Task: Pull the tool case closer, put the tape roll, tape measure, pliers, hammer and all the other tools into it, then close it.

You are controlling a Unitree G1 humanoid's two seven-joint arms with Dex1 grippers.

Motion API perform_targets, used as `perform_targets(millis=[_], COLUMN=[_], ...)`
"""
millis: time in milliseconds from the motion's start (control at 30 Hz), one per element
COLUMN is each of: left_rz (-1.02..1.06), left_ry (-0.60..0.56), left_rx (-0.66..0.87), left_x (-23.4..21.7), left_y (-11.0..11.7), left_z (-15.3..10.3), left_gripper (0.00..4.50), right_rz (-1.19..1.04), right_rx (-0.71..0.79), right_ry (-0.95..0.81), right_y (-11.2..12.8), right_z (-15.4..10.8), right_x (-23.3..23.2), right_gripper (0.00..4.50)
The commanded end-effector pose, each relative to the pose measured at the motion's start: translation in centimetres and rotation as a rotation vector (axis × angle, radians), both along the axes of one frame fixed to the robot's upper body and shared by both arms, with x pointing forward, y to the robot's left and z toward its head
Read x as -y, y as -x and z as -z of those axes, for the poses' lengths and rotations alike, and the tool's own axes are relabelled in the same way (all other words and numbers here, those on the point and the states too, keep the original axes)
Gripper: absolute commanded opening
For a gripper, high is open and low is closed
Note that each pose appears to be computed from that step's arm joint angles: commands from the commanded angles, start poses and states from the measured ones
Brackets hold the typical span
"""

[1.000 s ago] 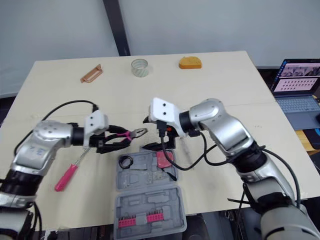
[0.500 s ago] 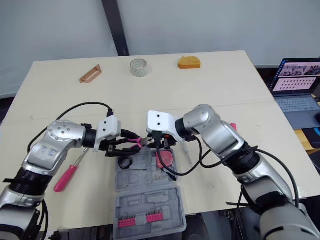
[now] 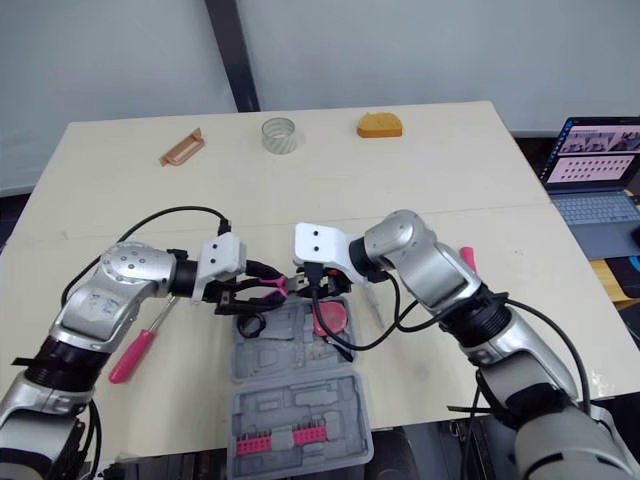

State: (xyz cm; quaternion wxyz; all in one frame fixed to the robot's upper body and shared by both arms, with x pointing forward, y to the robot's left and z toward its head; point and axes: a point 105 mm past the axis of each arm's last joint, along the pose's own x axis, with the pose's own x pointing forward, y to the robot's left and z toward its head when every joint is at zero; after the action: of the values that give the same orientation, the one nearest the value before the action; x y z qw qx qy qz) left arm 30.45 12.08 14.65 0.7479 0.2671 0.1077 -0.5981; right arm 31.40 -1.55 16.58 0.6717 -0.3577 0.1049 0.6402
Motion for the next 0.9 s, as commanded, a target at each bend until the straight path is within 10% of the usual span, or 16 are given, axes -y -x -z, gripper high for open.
perform_targets(millis=[33, 167, 300, 533, 700, 900], left_rz=[0.021, 0.024, 0.026, 0.023, 0.018, -0.017], left_ry=[0.01, 0.012, 0.012, 0.013, 0.045, 0.1], left_rx=[0.049, 0.049, 0.048, 0.033, 0.028, 0.067], left_x=[0.5, 0.6, 0.6, 0.5, -0.6, -3.7], left_y=[0.0, 0.1, 0.2, 0.4, 1.3, 3.8], left_z=[-1.1, -1.1, -1.0, -0.8, -1.4, -2.6], left_gripper=[2.33, 2.33, 2.33, 2.33, 4.47, 4.5], right_rz=[-0.046, -0.05, -0.051, -0.047, -0.026, -0.029], right_rx=[0.039, 0.036, 0.036, 0.038, 0.062, 0.096], right_ry=[-0.021, -0.023, -0.025, -0.028, -0.036, -0.121], right_y=[0.6, 0.9, 1.0, 1.0, 0.7, 1.6], right_z=[-1.1, -1.0, -1.0, -0.9, -0.7, -0.4], right_x=[-0.6, -0.6, -0.6, -0.3, 0.6, 2.0], right_gripper=[2.2, 2.2, 0.99, 0.97, 0.97, 0.97])
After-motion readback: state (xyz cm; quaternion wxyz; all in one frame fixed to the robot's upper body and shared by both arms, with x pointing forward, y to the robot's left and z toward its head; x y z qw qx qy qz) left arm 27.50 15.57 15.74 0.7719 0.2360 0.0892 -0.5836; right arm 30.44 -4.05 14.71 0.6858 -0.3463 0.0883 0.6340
